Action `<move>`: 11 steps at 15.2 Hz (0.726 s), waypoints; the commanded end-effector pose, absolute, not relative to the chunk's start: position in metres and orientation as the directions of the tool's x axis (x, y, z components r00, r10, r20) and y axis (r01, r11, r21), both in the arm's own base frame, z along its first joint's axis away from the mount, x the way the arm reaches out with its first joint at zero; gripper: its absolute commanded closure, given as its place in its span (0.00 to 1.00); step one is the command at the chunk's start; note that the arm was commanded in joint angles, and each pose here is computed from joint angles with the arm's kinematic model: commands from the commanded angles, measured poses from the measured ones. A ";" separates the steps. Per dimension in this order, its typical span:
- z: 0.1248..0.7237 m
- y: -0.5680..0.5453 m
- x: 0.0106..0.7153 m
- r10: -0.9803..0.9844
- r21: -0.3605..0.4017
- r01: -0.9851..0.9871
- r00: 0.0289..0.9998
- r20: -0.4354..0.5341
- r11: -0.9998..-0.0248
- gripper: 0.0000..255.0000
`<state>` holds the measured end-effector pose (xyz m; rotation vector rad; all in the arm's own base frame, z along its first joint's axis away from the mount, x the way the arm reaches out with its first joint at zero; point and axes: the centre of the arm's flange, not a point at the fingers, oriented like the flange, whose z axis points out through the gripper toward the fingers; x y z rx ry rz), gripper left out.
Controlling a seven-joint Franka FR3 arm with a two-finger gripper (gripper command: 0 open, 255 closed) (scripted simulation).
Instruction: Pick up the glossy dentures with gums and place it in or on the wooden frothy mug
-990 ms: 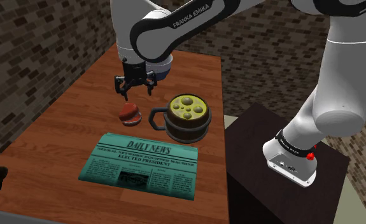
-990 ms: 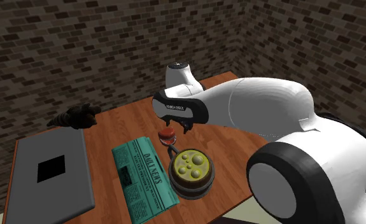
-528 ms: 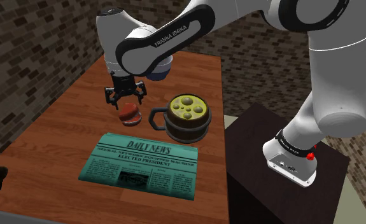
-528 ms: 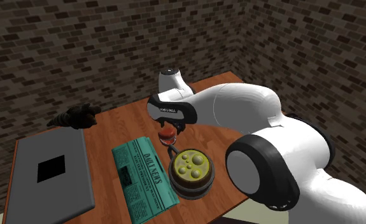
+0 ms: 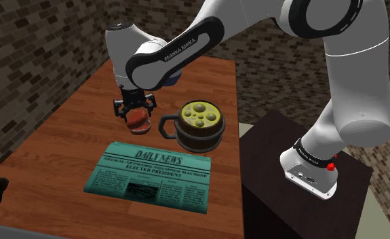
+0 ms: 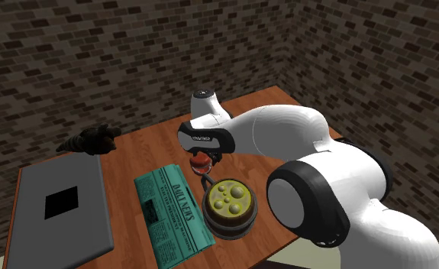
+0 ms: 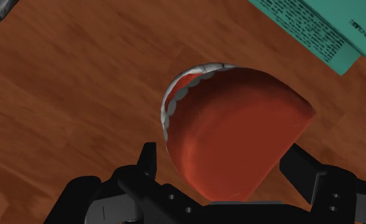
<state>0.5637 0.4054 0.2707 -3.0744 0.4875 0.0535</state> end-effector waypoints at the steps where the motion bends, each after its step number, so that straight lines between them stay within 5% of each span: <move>1: 0.270 0.405 0.564 -0.309 -0.023 -0.310 0.950 -0.038 -0.951 0.00; 4: 0.270 0.405 0.564 -0.309 -0.023 -0.310 0.950 -0.038 -0.951 0.00; 5: 0.270 0.405 0.564 -0.309 -0.023 -0.310 0.950 -0.038 -0.951 1.00; 11: 0.270 0.405 0.564 -0.309 -0.023 -0.310 0.950 -0.038 -0.951 1.00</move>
